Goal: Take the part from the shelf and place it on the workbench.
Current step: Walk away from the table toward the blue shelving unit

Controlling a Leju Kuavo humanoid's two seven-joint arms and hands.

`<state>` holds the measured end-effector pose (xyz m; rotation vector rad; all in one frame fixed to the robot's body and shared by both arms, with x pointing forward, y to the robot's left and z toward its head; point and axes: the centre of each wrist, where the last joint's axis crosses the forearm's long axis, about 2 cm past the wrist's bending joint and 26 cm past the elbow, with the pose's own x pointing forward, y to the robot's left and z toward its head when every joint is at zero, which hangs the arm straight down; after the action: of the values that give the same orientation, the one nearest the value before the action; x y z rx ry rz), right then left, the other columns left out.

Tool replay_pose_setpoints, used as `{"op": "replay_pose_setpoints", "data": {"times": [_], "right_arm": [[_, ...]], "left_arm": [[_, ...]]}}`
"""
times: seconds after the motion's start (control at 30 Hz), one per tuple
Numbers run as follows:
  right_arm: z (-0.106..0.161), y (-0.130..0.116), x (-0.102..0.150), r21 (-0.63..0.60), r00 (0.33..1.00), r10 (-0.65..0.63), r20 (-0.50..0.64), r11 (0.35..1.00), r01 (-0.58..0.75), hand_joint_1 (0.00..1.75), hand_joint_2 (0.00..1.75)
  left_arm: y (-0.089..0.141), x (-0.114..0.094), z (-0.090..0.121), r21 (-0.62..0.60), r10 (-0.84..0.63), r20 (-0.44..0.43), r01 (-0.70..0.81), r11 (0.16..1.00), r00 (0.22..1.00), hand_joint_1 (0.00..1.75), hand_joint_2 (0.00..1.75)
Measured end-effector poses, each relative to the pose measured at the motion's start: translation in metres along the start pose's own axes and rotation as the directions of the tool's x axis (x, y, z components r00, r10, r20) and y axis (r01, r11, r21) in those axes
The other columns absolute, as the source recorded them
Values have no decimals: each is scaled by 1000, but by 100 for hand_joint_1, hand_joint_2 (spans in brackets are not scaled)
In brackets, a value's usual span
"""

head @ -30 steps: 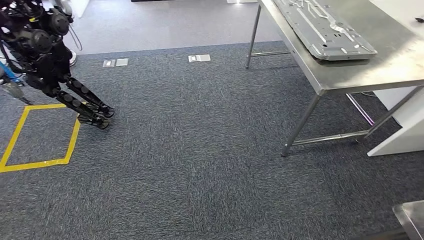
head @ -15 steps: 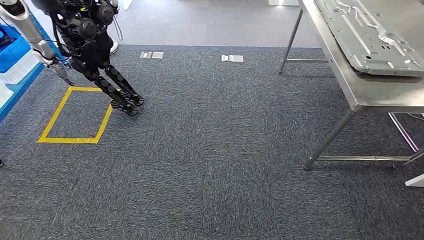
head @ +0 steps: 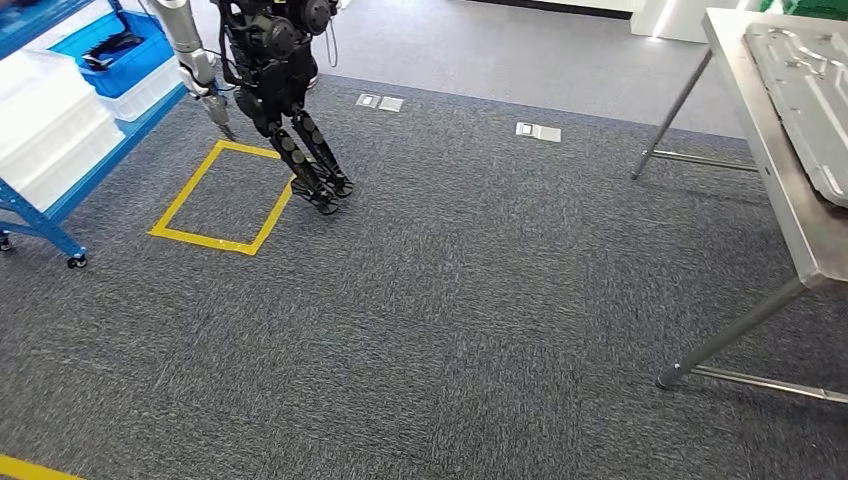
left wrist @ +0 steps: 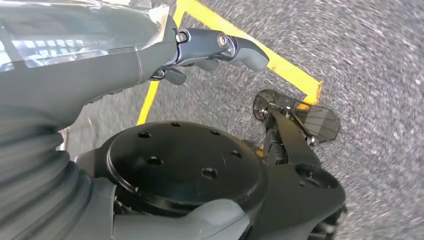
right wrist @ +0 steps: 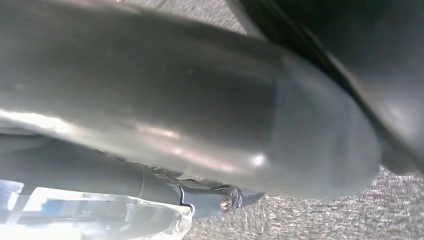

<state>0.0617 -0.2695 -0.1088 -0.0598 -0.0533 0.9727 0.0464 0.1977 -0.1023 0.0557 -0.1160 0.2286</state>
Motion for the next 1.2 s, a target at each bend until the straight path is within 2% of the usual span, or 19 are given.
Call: {"op": "replay_pose_setpoints", "data": {"times": [0.2, 0.43, 0.57, 0.7, 0.9, 1.07, 1.2], "right_arm": [[1, 1, 7, 17, 1000, 2, 11, 1000, -3, 0, 0], [1, 2, 9, 30, 996, 68, -65, 997, -67, 0, 0], [2, 2, 14, 16, 989, 139, -57, 990, -138, 0, 0], [2, 2, 19, -2, 986, 163, -42, 987, -163, 0, 0], [3, 7, 22, 14, 993, 114, -42, 993, -114, 0, 0], [3, 9, 23, 15, 994, 100, -40, 995, -100, 0, 0], [3, 13, 26, 2, 997, 83, -12, 997, -83, 0, 0]], "left_arm": [[0, -1, 0, 13, 9, -20, -8, 1000, 1000, 0, 175], [1, 1, 0, 35, 52, -39, -51, 998, 998, 0, 175], [-1, 1, 0, 35, 94, 16, -94, 995, 995, 0, 0], [-6, 0, 2, 23, 120, 28, -121, 992, 992, 0, 0], [-4, -1, 1, -37, 137, 45, -135, 990, 990, 0, 0], [-2, -1, 0, -34, 132, 56, -130, 991, 990, 0, 0], [1, -2, 0, 15, 112, 70, -114, 993, 991, 0, 0]]}}
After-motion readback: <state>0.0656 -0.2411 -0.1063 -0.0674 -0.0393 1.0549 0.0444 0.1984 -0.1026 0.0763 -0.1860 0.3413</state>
